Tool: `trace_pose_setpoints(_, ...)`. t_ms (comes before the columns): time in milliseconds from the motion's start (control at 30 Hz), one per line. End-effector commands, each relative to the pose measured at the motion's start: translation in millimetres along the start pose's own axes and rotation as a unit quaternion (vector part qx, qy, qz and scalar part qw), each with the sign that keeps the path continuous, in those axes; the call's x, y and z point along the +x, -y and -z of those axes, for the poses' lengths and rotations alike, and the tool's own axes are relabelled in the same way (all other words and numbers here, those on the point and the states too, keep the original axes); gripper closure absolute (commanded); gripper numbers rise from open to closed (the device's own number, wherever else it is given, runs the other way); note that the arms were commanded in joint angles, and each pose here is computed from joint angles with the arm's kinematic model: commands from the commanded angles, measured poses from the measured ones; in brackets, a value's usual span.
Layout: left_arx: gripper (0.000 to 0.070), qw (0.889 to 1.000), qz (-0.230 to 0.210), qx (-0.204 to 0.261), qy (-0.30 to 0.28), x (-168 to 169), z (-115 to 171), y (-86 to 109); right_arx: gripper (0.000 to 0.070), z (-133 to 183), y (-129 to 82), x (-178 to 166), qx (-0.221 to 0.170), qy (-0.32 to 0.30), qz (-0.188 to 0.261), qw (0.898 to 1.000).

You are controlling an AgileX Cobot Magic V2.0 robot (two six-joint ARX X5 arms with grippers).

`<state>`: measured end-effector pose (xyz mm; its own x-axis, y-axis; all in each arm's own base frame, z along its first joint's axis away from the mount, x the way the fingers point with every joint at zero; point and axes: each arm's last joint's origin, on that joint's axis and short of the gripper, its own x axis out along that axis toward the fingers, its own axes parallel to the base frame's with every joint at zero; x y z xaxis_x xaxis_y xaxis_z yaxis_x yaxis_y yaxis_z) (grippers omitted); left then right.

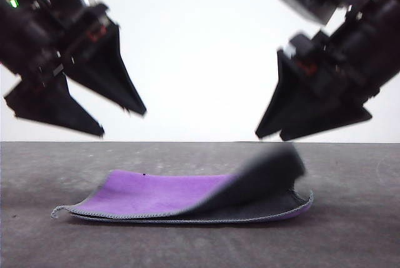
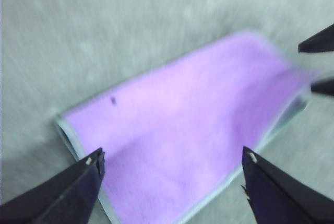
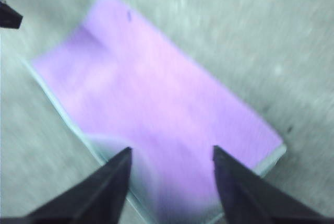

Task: Fold clothes

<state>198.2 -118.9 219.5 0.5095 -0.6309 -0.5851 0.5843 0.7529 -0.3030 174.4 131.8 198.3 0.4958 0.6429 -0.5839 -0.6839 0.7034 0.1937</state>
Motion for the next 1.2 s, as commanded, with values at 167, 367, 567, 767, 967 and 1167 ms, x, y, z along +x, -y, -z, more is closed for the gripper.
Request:
trace_pose_setpoints(167,0.0188,0.999,-0.024,-0.045,-0.006,-21,3,-6.1,0.0355,-4,0,-18,0.095,0.016,-0.018,0.995)
trace_pose_setpoints(367,0.0188,0.994,-0.047,-0.094,-0.024,-39,10,-11.1,0.0355,4,13,-34,0.207,-0.019,-0.017,0.978)
trace_pose_setpoints(567,0.0188,0.990,-0.058,-0.130,-0.011,-53,11,-11.9,0.0355,15,36,-43,0.313,-0.063,-0.033,0.947)
trace_pose_setpoints(767,0.0188,0.990,-0.054,-0.129,0.006,-61,10,-8.7,0.0355,22,60,-38,0.369,-0.077,-0.054,0.925)
trace_pose_setpoints(967,0.0188,0.991,-0.053,-0.125,0.017,-65,9,-6.9,0.0355,28,76,-14,0.390,-0.099,-0.086,0.911)
trace_pose_setpoints(1167,0.0188,0.991,-0.053,-0.124,0.019,-66,9,-6.6,0.0355,26,88,8,0.396,-0.111,-0.094,0.907)
